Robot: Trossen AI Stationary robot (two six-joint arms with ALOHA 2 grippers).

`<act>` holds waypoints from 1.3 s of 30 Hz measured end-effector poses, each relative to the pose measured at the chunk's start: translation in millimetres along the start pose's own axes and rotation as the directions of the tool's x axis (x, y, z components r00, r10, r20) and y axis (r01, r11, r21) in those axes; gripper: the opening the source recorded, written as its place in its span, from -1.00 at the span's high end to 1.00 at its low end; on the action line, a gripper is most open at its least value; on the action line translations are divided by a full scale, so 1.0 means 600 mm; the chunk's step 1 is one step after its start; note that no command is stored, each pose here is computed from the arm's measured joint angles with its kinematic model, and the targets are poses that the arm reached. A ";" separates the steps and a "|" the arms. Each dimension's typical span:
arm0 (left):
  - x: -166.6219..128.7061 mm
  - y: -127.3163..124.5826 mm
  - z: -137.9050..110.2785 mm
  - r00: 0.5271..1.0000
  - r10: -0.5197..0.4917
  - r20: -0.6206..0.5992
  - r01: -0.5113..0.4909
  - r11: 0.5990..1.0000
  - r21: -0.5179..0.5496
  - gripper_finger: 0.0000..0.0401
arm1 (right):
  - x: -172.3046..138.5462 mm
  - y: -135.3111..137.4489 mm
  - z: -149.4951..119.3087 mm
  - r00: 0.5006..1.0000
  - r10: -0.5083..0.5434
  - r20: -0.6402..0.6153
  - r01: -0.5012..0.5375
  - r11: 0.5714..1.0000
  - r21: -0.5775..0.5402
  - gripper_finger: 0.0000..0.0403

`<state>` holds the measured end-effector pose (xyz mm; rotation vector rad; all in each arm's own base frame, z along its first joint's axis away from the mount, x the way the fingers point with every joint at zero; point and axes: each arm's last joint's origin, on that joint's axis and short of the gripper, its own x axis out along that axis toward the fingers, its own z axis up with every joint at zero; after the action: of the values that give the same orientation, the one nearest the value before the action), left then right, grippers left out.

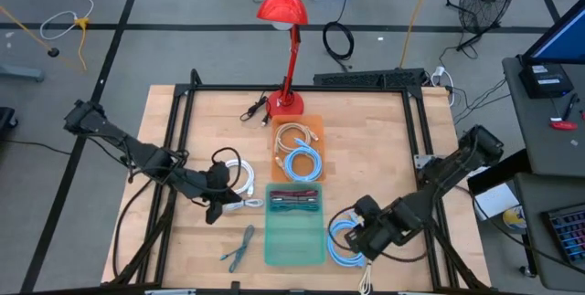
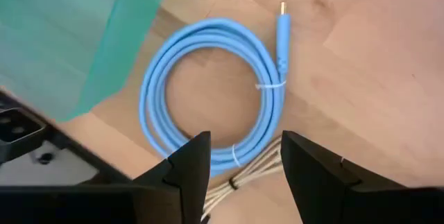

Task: Sort cables
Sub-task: Put the blue video cable into the orange bin

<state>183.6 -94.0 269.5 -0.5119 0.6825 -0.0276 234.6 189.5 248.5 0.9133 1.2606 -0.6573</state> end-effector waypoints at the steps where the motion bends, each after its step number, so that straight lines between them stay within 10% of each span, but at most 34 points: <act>1: 0.000 -0.001 -0.001 1.000 -0.003 -0.003 0.003 1.000 0.002 0.95 | 0.006 0.002 0.003 1.000 -0.012 -0.001 0.012 1.000 -0.011 0.18; 27: -0.007 -0.021 -0.021 1.000 -0.023 -0.003 0.023 1.000 -0.013 0.95 | 0.133 -0.005 0.027 0.950 -0.308 -0.046 0.304 0.950 -0.076 0.18; 39: -0.009 -0.025 -0.025 0.999 -0.033 -0.011 0.032 0.999 -0.019 0.95 | 0.164 -0.015 0.023 0.980 -0.165 -0.108 0.165 0.986 -0.010 0.18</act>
<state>172.3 -112.9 269.7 -0.5411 0.6865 -0.0549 254.3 179.6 151.3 0.8590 1.4451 -0.7454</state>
